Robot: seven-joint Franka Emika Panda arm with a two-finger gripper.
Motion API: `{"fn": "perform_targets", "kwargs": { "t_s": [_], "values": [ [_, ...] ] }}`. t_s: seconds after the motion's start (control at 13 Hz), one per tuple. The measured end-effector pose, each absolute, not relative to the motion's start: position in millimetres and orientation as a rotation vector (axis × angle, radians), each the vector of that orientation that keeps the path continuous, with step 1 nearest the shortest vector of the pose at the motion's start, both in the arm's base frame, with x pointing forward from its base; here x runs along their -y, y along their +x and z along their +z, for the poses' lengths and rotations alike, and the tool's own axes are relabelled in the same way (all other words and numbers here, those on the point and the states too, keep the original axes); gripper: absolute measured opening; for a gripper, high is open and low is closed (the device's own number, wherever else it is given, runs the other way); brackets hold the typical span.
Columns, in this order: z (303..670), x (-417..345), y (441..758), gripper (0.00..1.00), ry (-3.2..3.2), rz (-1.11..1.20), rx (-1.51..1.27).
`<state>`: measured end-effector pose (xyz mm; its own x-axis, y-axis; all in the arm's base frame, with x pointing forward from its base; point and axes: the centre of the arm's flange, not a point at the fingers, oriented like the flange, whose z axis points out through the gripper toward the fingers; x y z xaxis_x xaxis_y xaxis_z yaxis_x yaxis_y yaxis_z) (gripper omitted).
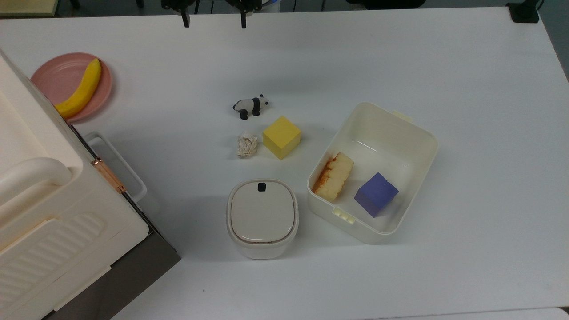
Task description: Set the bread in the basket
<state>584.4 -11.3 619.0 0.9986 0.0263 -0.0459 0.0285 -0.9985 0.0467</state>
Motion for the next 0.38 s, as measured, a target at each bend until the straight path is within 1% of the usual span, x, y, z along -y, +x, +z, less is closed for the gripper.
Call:
{"fn": "perform_targets", "kwargs": {
  "t_s": [0.38],
  "values": [
    [616.2, 11.3, 584.1, 1.0, 3.093, -0.079, -0.014]
  ]
}}
